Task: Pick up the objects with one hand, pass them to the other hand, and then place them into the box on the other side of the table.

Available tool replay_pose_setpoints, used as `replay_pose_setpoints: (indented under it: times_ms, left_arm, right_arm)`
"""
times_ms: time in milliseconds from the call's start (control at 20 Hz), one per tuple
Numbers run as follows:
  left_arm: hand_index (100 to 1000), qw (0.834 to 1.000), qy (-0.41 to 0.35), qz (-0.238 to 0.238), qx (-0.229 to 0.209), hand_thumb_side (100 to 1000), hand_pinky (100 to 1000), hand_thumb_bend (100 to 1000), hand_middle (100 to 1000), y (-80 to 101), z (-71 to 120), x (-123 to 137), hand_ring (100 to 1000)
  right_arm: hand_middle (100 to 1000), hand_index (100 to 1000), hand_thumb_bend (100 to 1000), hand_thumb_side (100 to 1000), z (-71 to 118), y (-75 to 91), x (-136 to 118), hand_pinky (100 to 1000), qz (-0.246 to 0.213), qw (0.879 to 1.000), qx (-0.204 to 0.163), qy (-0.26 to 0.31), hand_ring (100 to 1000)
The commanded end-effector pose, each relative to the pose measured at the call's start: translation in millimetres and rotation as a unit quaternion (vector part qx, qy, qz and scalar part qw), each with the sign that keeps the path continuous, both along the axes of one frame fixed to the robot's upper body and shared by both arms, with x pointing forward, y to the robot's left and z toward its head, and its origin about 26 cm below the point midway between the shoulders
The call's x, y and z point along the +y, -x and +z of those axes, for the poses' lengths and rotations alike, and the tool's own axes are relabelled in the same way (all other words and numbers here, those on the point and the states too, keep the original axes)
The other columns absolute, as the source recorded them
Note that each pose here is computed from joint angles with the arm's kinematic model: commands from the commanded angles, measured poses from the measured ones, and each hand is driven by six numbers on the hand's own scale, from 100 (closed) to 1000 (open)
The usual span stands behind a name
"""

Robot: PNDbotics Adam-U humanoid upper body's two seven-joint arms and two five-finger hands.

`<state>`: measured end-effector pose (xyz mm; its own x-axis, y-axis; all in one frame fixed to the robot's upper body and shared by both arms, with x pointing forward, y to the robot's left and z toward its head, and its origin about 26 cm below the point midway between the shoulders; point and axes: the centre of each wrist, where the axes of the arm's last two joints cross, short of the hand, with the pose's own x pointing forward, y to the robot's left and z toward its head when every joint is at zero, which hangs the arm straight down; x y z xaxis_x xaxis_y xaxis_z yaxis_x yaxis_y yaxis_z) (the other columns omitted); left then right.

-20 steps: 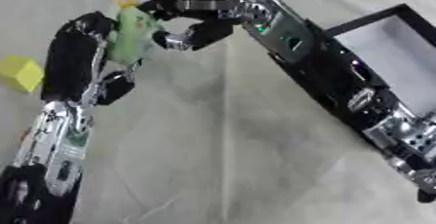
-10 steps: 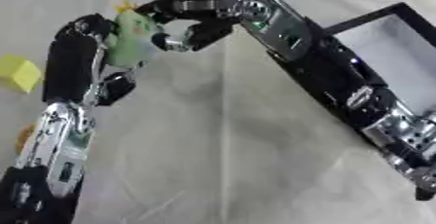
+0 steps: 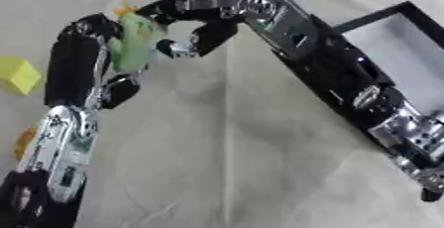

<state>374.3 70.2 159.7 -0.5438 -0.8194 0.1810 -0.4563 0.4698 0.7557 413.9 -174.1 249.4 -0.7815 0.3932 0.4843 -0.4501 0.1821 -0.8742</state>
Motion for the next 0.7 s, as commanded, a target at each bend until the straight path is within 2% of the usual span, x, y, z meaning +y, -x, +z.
replay_pose_setpoints:
  times_ms: [50, 250, 300, 350, 700]
  left_arm:
    - [541, 1.000, 0.013, -0.005, -0.009, 100, 727, 297, 483, 1.7, 11.8, -8.8, 594]
    - [539, 1.000, 0.017, 0.003, 0.002, 100, 725, 302, 479, 1.3, 10.4, -8.2, 589]
    - [539, 1.000, 0.018, 0.004, 0.004, 100, 723, 302, 479, 1.4, 10.2, -8.2, 586]
    - [539, 1.000, 0.020, 0.006, 0.008, 100, 722, 304, 476, 1.2, 9.3, -7.8, 586]
    - [538, 0.999, 0.033, 0.020, 0.031, 100, 717, 305, 472, 0.2, 5.3, -6.2, 579]
  right_arm:
    - [1000, 1000, 100, 410, 14.5, 5.7, 4.4, 1000, 0.015, 0.999, -0.026, -0.016, 959]
    - [1000, 1000, 100, 369, 19.2, 7.5, 2.3, 1000, 0.014, 0.999, -0.041, -0.031, 959]
    - [1000, 1000, 100, 436, 19.9, 7.6, 1.8, 1000, 0.013, 0.998, -0.042, -0.034, 959]
    - [1000, 1000, 100, 347, 21.3, 7.7, 0.9, 1000, 0.012, 0.998, -0.045, -0.038, 961]
    - [1000, 1000, 100, 321, 28.3, 9.2, -3.0, 1000, 0.006, 0.997, -0.053, -0.055, 963]
